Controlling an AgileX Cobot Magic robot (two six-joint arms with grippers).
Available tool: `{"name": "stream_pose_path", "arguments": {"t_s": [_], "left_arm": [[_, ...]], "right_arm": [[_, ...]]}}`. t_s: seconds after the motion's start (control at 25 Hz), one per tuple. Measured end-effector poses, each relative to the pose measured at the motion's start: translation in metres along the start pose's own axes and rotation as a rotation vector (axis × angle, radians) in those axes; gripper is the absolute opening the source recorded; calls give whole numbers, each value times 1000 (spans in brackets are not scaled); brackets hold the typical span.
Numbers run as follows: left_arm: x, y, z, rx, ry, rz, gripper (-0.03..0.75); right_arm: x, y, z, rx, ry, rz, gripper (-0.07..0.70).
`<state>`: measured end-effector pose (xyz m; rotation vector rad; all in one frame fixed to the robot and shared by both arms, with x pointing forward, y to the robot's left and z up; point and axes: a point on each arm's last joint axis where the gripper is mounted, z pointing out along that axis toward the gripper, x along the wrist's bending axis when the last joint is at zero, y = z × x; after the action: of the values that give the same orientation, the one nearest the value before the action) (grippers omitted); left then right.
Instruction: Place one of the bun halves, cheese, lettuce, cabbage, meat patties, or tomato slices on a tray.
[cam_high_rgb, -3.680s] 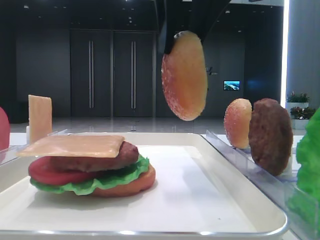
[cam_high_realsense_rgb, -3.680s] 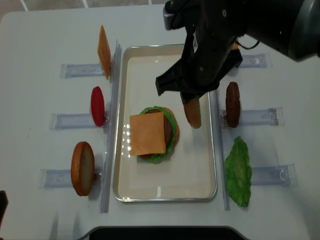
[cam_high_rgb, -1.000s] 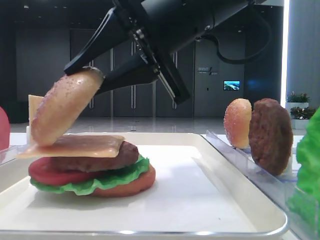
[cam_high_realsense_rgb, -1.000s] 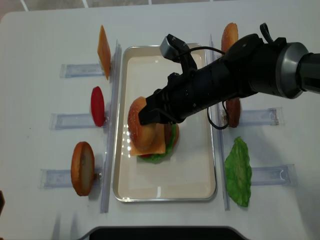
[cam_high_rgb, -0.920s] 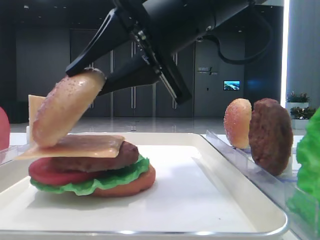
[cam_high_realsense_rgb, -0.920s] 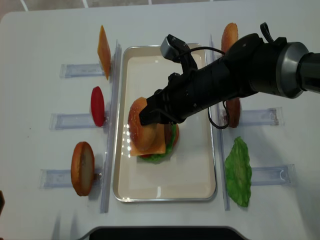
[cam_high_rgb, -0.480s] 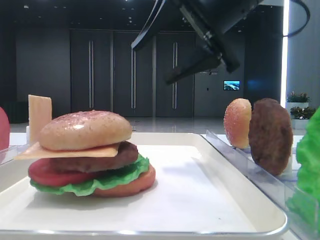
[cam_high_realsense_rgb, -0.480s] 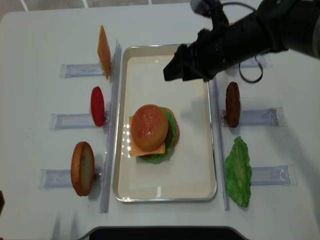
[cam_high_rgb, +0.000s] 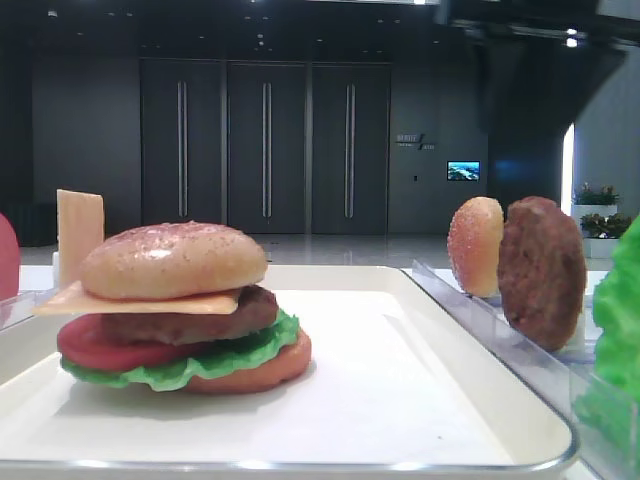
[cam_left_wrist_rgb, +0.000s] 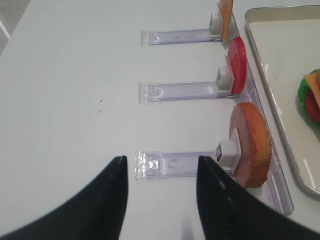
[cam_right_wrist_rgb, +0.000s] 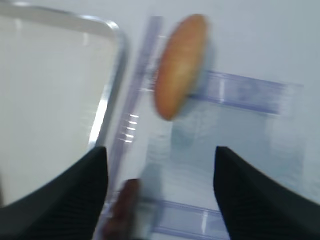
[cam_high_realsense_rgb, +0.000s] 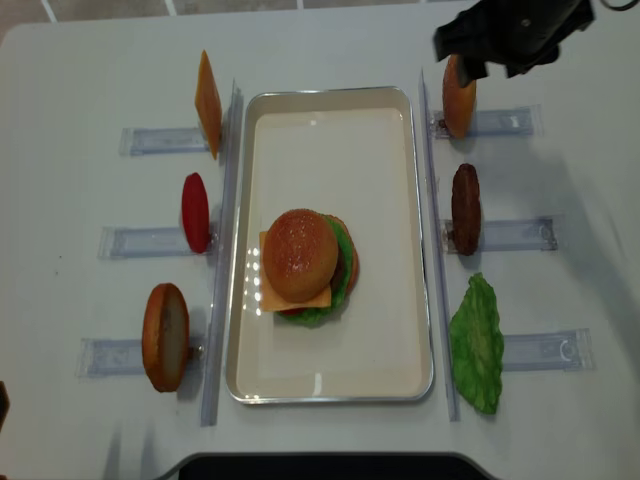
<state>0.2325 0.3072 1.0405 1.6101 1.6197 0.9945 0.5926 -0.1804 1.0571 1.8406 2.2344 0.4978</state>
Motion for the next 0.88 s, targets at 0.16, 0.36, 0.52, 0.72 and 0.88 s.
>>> {"name": "stream_pose_path", "arguments": {"t_s": [0.16,0.36,0.52,0.72,0.88], "left_arm": [[0,0,0,0,0,0,345],[0,0,0,0,0,0,345],[0,0,0,0,0,0,345],[0,0,0,0,0,0,344],[0,0,0,0,0,0,344]], "right_arm": [[-84,-5,-4,69,-164,143,426],[-130,-22,-16,161,-251,243,424],[-121,-68,-32,196,-252,241,424],[-101,-166,-48,218,-255,247,424],[-88,-229,-58,182,-255,249,423]]}}
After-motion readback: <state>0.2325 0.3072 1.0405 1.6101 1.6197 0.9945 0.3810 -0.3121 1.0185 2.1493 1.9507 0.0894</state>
